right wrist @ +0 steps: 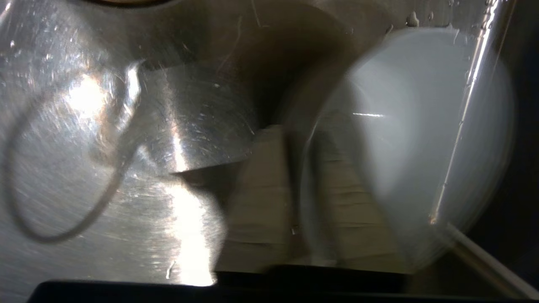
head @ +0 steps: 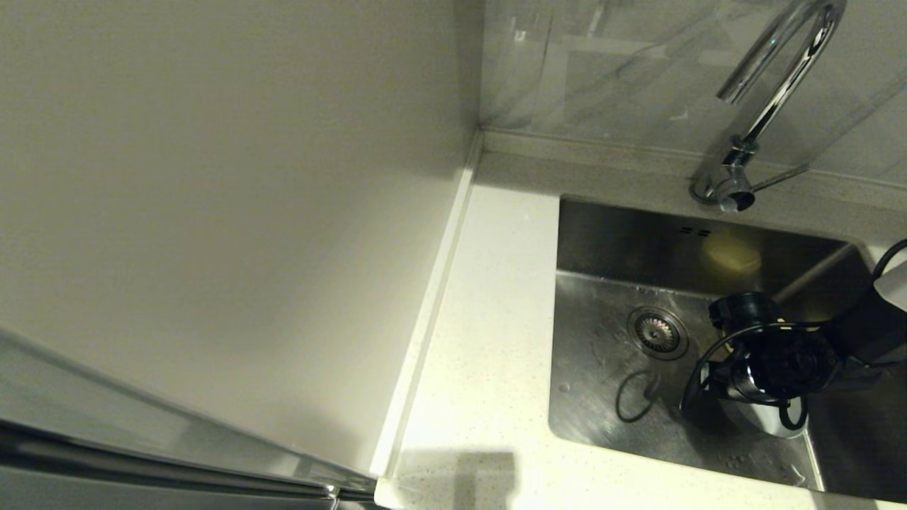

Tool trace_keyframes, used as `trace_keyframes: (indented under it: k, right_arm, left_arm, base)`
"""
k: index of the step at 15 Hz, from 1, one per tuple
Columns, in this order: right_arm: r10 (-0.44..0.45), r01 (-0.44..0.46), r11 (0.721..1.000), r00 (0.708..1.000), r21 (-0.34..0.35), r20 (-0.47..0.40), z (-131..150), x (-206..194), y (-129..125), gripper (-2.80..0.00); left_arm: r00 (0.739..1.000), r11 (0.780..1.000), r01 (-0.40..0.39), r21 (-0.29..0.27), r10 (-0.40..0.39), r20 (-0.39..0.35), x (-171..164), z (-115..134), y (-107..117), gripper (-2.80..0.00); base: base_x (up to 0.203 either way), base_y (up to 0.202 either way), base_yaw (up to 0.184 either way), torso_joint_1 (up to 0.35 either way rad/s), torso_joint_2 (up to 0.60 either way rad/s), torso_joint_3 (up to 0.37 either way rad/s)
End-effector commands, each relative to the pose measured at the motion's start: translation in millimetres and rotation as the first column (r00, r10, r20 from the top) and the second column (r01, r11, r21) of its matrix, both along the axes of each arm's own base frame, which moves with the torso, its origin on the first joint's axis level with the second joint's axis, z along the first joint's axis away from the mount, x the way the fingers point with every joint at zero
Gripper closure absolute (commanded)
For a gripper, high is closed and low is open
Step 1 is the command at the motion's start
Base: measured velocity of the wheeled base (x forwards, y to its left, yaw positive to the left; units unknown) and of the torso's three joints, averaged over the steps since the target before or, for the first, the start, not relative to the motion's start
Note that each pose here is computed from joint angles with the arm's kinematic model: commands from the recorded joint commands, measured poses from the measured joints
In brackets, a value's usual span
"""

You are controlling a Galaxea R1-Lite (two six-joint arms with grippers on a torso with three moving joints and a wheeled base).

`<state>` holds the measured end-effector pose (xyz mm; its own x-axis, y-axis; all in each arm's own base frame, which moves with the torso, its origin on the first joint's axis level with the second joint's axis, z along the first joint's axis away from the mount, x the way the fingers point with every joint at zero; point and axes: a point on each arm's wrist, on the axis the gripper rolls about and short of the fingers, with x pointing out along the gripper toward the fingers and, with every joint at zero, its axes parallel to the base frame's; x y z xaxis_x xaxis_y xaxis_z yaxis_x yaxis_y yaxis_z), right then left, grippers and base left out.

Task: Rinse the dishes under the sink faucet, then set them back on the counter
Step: Put a bowl into the sink

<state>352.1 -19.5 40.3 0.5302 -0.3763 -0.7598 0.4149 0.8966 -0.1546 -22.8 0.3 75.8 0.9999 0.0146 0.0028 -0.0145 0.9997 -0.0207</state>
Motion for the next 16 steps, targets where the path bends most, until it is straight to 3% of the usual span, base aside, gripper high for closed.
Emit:
trace_keyframes:
  k: [1, 5, 7, 13, 15, 16]
  right_arm:
    - [-0.003, 0.003, 1.000, 1.000, -0.001, 0.004, -1, 3, 0, -2.80]
    - [-0.008, 0.008, 1.000, 0.999, -0.001, 0.045, 13, 1, -1, -2.80]
    - [-0.004, 0.004, 1.000, 0.995, -0.002, 0.103, 36, -4, 0, -2.80]
    - [-0.006, 0.007, 1.000, 0.961, -0.002, 0.277, 151, -61, 1, -2.80]
    - [-0.079, 0.084, 0.996, 0.969, -0.011, 0.236, 185, -85, -13, -2.80]
    - [-0.163, 0.170, 0.985, 0.965, -0.015, 0.203, 196, -95, -29, -2.80]
  left_arm:
    - [1.000, 1.000, 0.001, -0.001, -0.001, 0.003, 0, 0, 0, 0.00]
    - [1.000, 1.000, 0.000, -0.001, 0.000, 0.003, 0, 0, 0, 0.00]
    - [1.000, 1.000, -0.001, -0.001, 0.001, 0.003, 0, 0, 0, 0.00]
    - [1.000, 1.000, 0.001, -0.001, -0.001, 0.003, 0, 0, 0, 0.00]
    - [1.000, 1.000, 0.000, -0.001, 0.000, 0.003, 0, 0, 0, 0.00]
    - [1.000, 1.000, -0.001, -0.001, 0.001, 0.003, 0, 0, 0, 0.00]
  base:
    - [0.000, 0.000, 0.000, 0.000, 0.00, 0.000]
    - [0.000, 0.000, 0.000, 0.000, 0.00, 0.000]
    - [0.000, 0.000, 0.000, 0.000, 0.00, 0.000]
    - [0.000, 0.000, 0.000, 0.000, 0.00, 0.000]
    - [0.000, 0.000, 0.000, 0.000, 0.00, 0.000]
    - [0.000, 0.000, 0.000, 0.000, 0.00, 0.000]
